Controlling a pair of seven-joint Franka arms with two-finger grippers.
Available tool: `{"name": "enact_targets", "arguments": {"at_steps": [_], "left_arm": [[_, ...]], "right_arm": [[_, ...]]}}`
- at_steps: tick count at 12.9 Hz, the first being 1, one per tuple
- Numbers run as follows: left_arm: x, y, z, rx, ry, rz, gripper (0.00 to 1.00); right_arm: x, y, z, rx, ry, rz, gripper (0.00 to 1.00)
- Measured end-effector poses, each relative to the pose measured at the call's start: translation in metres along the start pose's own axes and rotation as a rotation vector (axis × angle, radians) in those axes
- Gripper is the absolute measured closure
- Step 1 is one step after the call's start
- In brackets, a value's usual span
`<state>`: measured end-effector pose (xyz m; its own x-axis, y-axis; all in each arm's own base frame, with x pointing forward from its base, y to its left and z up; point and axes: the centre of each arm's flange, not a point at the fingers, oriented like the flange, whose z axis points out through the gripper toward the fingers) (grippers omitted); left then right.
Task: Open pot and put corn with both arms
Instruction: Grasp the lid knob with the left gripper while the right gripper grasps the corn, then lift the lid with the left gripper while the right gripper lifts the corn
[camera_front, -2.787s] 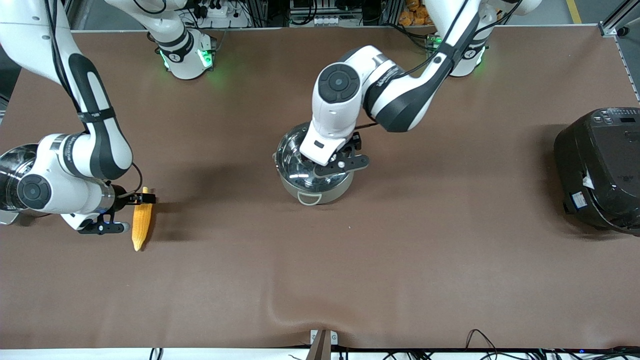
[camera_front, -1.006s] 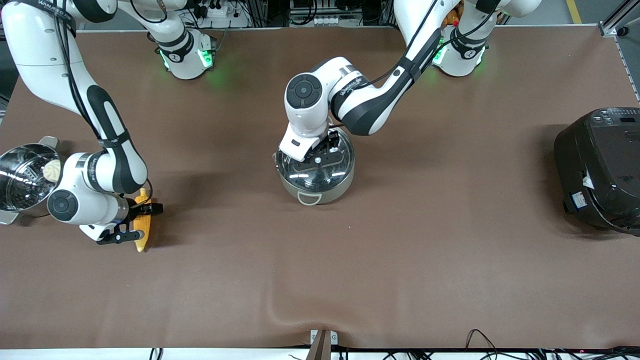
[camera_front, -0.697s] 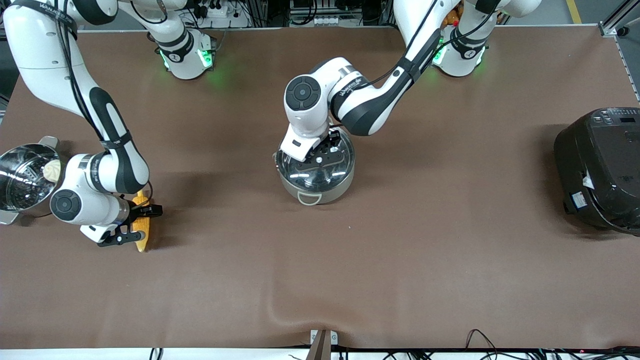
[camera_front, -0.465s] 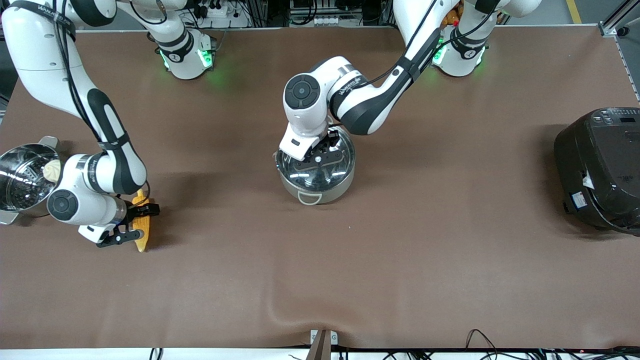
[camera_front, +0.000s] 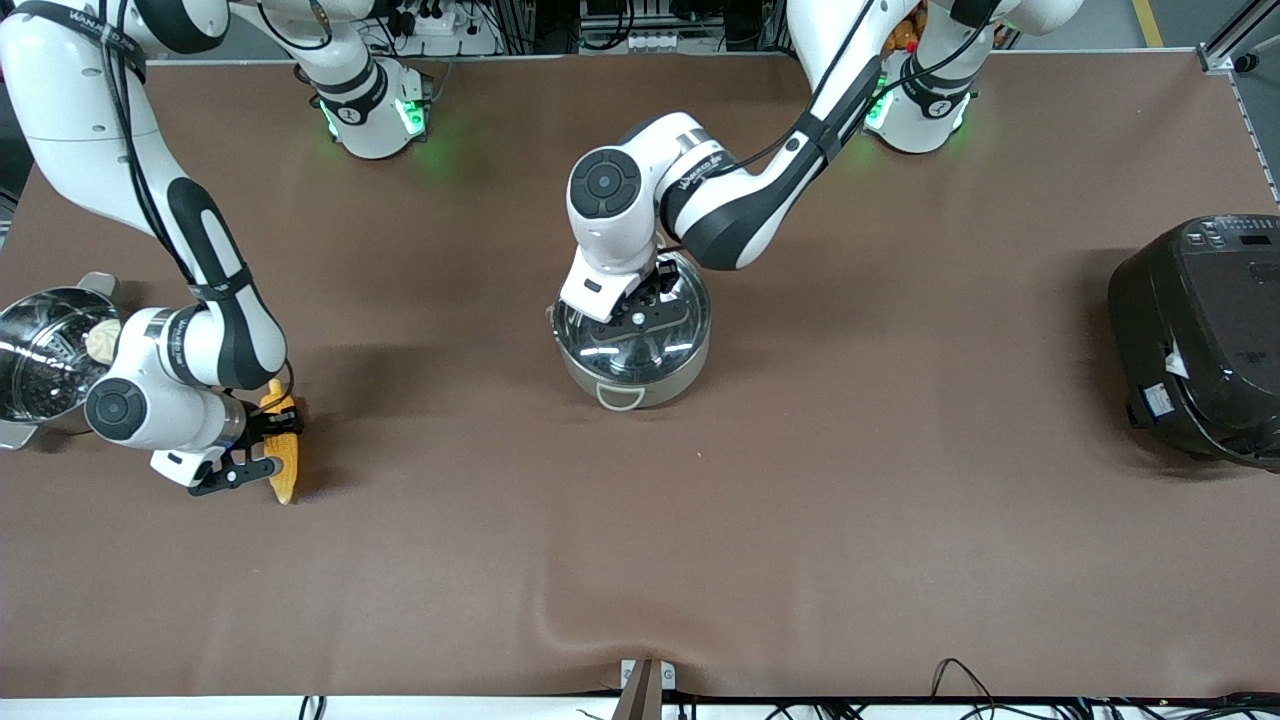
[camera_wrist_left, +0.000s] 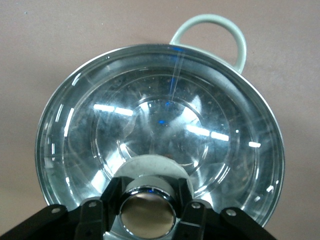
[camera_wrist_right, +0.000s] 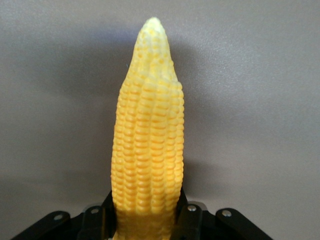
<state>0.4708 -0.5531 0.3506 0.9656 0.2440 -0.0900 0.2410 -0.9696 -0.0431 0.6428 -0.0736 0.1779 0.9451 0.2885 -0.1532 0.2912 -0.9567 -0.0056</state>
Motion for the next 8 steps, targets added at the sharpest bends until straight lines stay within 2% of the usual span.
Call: {"name": "enact_targets", "arguments": {"at_steps": [2,3,5,8], "left_arm": [[0.005,-0.007,-0.021,-0.006,0.01,-0.011,0.5],[0.011,-0.015,-0.038,-0.012,0.018,-0.024,0.5],[0.029,-0.041,-0.077,-0.014,0.03,-0.059,0.5],[0.074,-0.096,-0.126,-0.019,0.042,-0.076,0.5]], "right_arm": [[0.001,-0.001,0.0,-0.001,0.0,-0.019,0.57],[0.002,-0.004,-0.001,-0.002,0.002,-0.051,0.62],[0.011,-0.017,-0.008,-0.001,0.012,-0.113,0.63],[0.036,-0.079,-0.05,0.013,-0.003,-0.216,0.63]]}}
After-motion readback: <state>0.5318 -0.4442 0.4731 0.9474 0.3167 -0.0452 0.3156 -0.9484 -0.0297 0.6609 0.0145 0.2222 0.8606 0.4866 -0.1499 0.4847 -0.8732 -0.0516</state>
